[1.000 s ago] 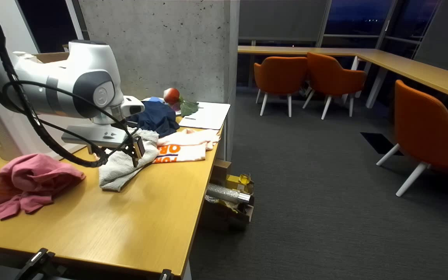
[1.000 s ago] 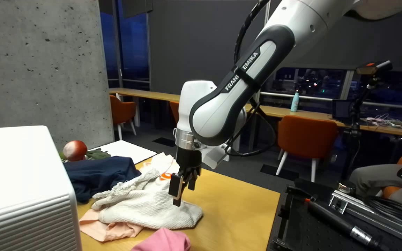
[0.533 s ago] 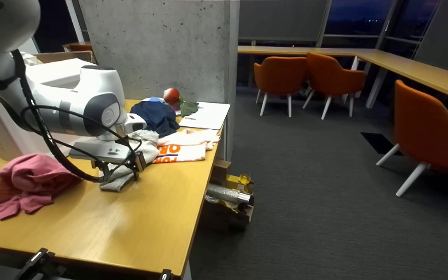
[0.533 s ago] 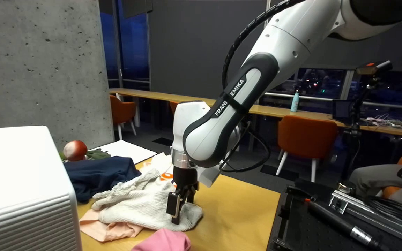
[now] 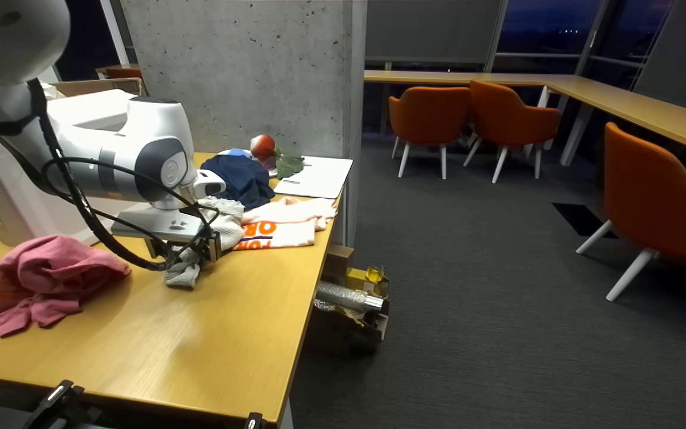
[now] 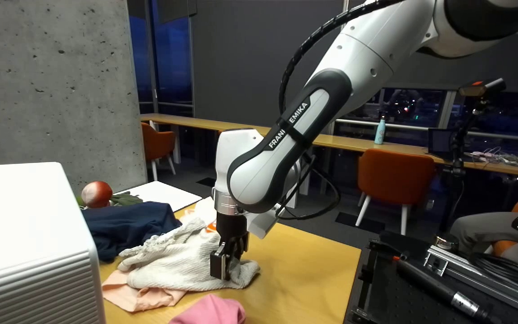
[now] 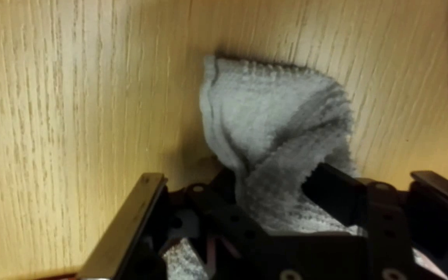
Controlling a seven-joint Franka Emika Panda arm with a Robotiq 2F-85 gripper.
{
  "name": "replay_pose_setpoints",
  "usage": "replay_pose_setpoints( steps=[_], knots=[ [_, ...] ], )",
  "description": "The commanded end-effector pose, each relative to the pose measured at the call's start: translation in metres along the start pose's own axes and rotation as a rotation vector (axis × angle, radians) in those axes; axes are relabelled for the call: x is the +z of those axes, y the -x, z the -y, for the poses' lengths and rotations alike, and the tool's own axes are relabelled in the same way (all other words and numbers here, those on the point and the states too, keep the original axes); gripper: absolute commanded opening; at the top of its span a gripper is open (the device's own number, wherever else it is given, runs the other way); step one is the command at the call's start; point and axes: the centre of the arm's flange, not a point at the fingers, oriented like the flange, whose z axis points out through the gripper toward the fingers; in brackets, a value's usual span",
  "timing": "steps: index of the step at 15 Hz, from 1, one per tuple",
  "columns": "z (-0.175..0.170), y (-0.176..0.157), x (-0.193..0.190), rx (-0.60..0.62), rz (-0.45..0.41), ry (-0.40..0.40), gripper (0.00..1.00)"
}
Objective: Move the towel forwards then move the peach shirt forwards.
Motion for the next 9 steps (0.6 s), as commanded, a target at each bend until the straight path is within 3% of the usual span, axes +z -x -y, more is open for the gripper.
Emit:
replay_pose_setpoints(
  steps=[1,3,9],
  knots=[
    [0.003,0.005,-0.008,0.010,0.009,0.013,0.12],
    [0.004,0.015,-0.016,0.030,0.010,0.006,0.01],
    [0.014,0.087,-0.081,0.155,-0.010,0.060,0.04]
  ],
)
